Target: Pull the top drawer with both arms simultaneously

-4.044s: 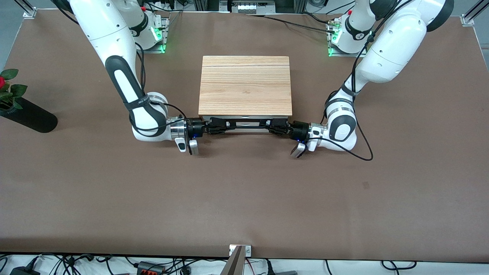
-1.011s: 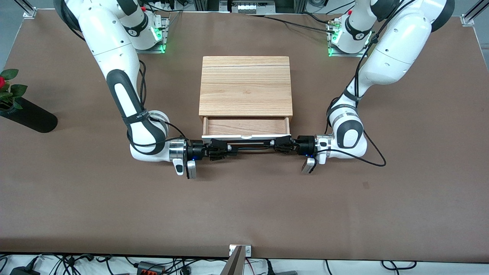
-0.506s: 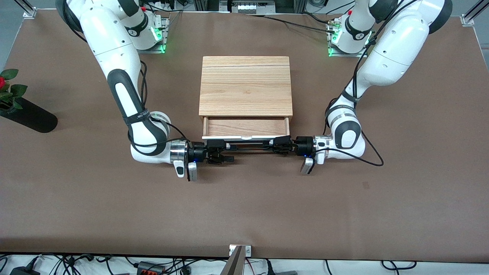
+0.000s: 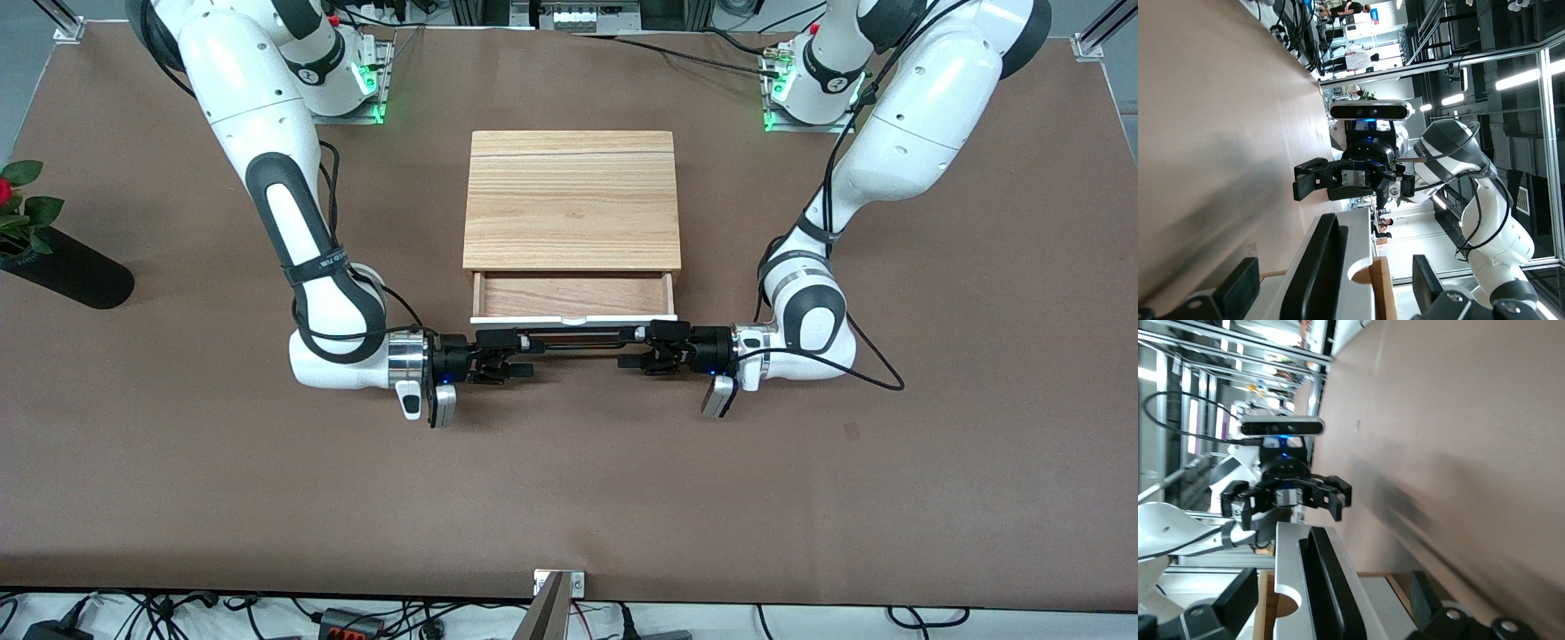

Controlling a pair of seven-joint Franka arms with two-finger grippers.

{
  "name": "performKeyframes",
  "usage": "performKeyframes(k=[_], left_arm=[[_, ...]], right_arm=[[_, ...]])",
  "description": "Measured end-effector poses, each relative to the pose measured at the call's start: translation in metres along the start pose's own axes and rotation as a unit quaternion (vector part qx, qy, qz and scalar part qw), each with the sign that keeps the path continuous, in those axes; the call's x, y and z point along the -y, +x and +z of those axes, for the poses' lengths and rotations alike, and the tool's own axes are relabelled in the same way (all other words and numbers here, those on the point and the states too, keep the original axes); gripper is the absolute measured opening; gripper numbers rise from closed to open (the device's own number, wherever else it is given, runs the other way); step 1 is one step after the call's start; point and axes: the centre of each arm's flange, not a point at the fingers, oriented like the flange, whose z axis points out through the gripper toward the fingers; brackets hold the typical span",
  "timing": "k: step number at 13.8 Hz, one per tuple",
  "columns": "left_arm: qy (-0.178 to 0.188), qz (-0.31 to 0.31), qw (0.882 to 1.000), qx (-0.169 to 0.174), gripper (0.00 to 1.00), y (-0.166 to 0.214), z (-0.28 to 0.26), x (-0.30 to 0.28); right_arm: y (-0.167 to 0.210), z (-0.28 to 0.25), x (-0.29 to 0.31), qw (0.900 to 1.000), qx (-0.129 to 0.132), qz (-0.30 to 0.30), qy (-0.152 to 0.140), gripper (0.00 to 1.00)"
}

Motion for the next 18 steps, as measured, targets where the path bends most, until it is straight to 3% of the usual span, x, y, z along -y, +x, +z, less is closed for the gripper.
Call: performKeyframes(k=[4, 6, 7, 8, 10, 12, 14, 16, 17, 18], left_arm=[[0.041, 0.042, 0.998, 0.037, 1.00, 0.029, -0.016, -0.018], [0.070, 0.047, 0.995, 0.057, 1.00, 0.049, -0.031, -0.032], [0.087, 0.047, 0.993, 0.067, 1.00, 0.057, -0.037, -0.039], [0.105, 0.048, 0.990, 0.078, 1.00, 0.065, -0.044, -0.046], [0.150, 0.049, 0.983, 0.095, 1.00, 0.082, -0.065, -0.062], [0.199, 0.055, 0.971, 0.120, 1.00, 0.097, -0.089, -0.083], [0.227, 0.054, 0.960, 0.155, 1.00, 0.099, -0.103, -0.102], [0.263, 0.042, 0.946, 0.186, 1.00, 0.098, -0.109, -0.128], [0.288, 0.036, 0.935, 0.205, 1.00, 0.096, -0.111, -0.145], [0.313, 0.028, 0.922, 0.225, 1.00, 0.093, -0.113, -0.168]], right_arm=[[0.019, -0.024, 0.038, 0.993, 0.052, 0.015, -0.106, 1.00], [0.026, -0.045, 0.058, 0.981, 0.071, 0.009, -0.182, 1.00], [0.028, -0.055, 0.069, 0.970, 0.082, 0.002, -0.231, 1.00], [0.029, -0.066, 0.081, 0.954, 0.093, -0.007, -0.286, 1.00], [0.026, -0.085, 0.104, 0.909, 0.124, -0.021, -0.398, 1.00], [0.019, -0.104, 0.118, 0.863, 0.159, -0.032, -0.478, 1.00], [0.013, -0.131, 0.124, 0.819, 0.196, -0.032, -0.538, 1.00], [0.004, -0.161, 0.136, 0.786, 0.225, -0.014, -0.575, 1.00], [0.001, -0.177, 0.147, 0.776, 0.231, -0.005, -0.587, 1.00], [-0.001, -0.195, 0.161, 0.772, 0.224, 0.001, -0.594, 1.00]])
